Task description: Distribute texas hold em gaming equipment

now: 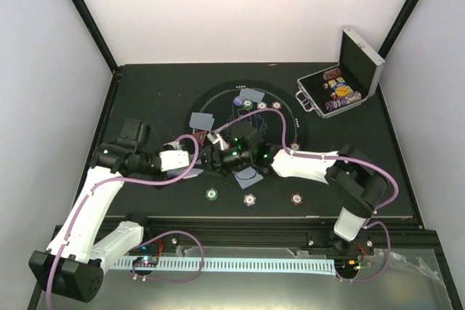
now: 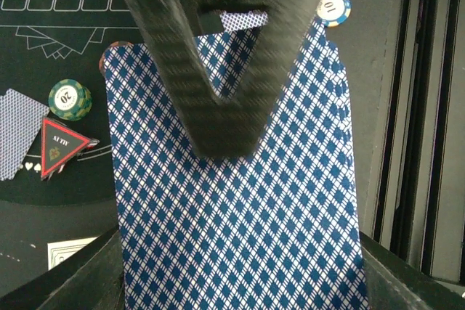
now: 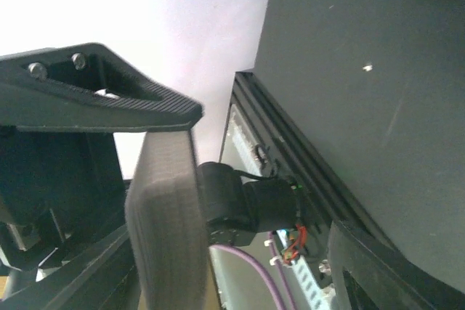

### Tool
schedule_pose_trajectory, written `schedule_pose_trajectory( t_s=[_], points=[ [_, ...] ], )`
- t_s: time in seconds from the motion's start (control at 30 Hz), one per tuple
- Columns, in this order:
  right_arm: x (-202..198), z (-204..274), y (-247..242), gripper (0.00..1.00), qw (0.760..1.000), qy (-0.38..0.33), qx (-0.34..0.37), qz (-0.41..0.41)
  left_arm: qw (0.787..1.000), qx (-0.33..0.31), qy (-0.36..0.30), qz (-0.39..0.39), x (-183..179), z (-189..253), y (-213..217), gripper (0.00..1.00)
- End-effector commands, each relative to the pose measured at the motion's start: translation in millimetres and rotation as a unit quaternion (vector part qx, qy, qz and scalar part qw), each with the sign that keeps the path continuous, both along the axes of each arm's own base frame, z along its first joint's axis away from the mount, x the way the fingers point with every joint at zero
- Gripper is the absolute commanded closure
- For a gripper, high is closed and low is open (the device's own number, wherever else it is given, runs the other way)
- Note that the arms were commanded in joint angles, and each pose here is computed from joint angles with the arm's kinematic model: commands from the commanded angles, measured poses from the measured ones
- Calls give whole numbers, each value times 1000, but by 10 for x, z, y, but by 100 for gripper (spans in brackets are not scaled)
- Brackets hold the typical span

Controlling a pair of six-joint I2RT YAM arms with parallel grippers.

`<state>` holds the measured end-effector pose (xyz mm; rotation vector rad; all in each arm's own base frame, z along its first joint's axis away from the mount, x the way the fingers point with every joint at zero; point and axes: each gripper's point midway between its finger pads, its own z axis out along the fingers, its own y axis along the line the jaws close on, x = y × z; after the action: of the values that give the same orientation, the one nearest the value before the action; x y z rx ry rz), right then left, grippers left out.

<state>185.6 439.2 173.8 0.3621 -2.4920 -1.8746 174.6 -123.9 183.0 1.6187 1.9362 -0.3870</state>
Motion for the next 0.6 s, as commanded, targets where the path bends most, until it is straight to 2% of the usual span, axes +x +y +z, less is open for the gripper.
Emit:
schedule_pose_trajectory(
  t_s=[0.0, 0.27, 0.57],
  points=[
    [-133, 180, 235, 29, 999, 13, 29, 11, 999, -34, -19, -10, 34, 150, -105, 98],
    [-225, 38, 426, 34, 997, 48, 45, 27, 999, -27, -33, -11, 51, 144, -100, 98],
    [-62, -412, 150, 42, 997, 80, 5, -16, 998, -21, -59, -18, 4, 182, -94, 98]
  ],
)
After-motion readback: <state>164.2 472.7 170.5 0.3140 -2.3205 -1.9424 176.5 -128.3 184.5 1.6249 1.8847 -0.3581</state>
